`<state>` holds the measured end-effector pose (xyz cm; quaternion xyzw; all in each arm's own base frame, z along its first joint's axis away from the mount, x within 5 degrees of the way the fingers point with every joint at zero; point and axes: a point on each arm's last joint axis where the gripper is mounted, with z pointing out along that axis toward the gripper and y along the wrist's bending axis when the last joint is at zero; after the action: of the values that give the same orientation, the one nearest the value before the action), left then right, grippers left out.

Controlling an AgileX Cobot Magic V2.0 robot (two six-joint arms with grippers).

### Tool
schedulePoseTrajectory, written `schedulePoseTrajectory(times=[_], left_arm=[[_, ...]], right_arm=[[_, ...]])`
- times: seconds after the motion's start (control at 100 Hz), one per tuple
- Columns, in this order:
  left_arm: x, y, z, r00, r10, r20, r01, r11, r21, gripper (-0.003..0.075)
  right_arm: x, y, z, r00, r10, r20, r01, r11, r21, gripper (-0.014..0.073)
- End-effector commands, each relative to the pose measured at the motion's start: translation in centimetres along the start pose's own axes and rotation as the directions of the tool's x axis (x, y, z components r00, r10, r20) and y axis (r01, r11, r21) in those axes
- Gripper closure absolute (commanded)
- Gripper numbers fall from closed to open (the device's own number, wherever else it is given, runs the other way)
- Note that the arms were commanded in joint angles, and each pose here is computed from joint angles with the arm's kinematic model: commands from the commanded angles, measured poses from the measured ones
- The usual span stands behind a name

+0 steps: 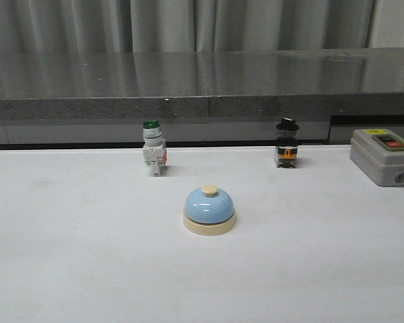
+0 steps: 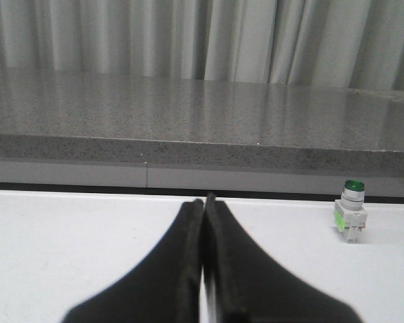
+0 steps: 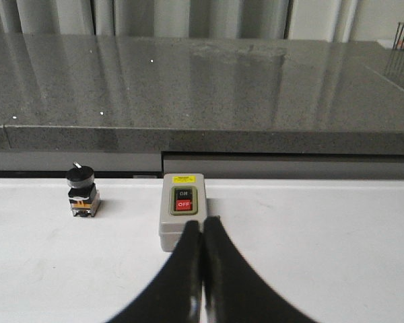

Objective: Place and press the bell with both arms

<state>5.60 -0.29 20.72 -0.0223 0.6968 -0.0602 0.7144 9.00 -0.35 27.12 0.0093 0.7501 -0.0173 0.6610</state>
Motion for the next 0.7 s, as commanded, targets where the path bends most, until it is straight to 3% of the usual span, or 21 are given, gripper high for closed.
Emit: schedulePoseTrajectory(times=[0.0, 0.29, 0.47, 0.69], left_arm=[[0.6, 0.1, -0.1, 0.998, -0.011, 0.062, 0.011, 1.000, 0.008, 0.0741], [0.6, 0.1, -0.1, 0.998, -0.011, 0.062, 0.011, 1.000, 0.008, 0.0741], [0.6, 0.1, -0.1, 0.998, -0.011, 0.062, 0.011, 1.000, 0.008, 0.0741], [0.6, 0.1, -0.1, 0.998, -0.011, 0.062, 0.011, 1.000, 0.008, 0.0741]], right_arm=[[-3.0, 0.0, 1.8, 0.999, -0.017, 0.032, 0.017, 1.000, 0.000, 0.0655], [-7.4, 1.6, 8.6, 0.986, -0.039, -0.165, 0.025, 0.996, -0.087, 0.0655], [-8.9, 6.0, 13.1, 0.939, -0.128, -0.319, 0.049, 0.968, -0.244, 0.0655], [-8.7, 12.6, 17.4, 0.833, -0.281, -0.476, 0.077, 0.911, -0.404, 0.0655]])
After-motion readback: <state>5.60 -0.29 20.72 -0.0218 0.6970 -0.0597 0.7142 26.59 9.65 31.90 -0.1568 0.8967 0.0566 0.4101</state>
